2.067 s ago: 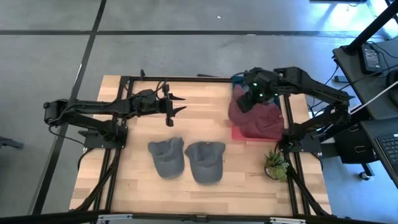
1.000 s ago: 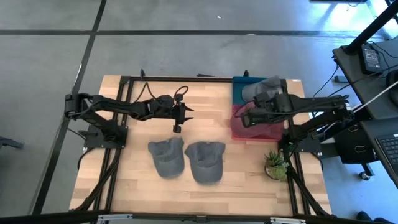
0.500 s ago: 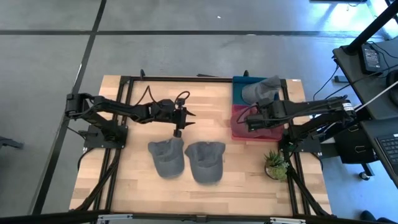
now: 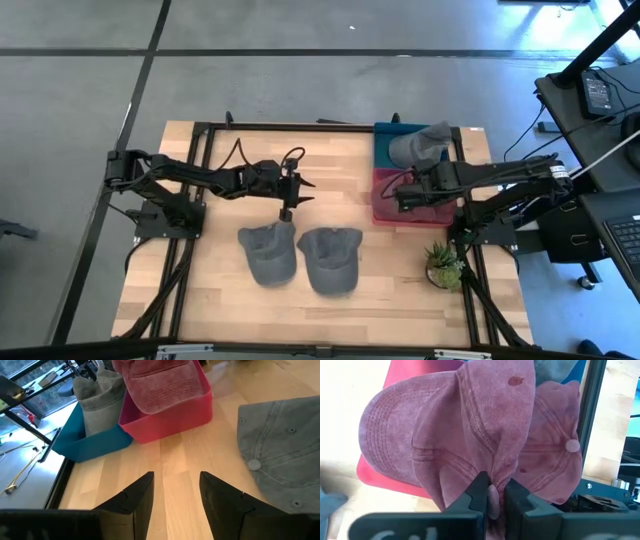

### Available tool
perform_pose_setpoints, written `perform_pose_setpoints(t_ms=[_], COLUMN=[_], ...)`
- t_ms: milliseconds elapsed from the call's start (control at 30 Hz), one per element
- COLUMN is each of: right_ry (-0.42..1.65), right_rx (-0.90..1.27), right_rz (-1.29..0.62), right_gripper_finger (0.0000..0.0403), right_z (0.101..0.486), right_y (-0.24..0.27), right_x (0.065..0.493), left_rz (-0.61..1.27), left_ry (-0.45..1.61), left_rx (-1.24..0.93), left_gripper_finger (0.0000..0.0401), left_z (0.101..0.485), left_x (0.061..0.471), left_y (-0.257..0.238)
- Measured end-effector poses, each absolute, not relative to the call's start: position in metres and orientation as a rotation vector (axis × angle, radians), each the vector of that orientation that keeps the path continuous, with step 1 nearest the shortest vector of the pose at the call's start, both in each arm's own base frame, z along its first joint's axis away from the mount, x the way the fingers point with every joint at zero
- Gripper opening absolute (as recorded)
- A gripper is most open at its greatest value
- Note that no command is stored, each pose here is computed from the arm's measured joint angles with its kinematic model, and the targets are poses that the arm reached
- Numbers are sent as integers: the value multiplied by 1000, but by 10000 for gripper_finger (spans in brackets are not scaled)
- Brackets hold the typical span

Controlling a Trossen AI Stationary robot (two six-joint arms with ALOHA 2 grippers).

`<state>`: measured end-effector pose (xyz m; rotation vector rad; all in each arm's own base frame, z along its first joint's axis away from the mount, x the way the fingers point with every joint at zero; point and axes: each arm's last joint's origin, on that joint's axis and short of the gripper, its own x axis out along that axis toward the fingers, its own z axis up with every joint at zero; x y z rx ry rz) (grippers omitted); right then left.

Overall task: Pick & Place hat
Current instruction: Put the red cap into the pink bin

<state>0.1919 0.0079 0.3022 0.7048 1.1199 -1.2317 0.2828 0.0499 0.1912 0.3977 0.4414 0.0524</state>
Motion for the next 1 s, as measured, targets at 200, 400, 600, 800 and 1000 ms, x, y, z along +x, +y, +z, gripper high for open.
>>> perform_pose_setpoints(t_ms=[200,400,600,800,1000], right_ry=[1169,1180,1189,1191,1168], right_rx=[706,697,671,632,679], right_rz=[-1196,-1160,-1121,-1113,-1133], right_gripper_finger=[28,28,28,28,28], right_z=[303,307,311,313,316], right_y=[5,0,-6,-13,-17], right_x=[191,186,180,178,173], left_rz=[47,33,33,34,37], left_ry=[441,438,438,438,437], left_rx=[399,402,402,397,385], left_gripper_finger=[152,154,152,156,153], left_z=[191,191,191,191,191], left_x=[283,284,284,284,284], left_y=[48,44,44,44,44])
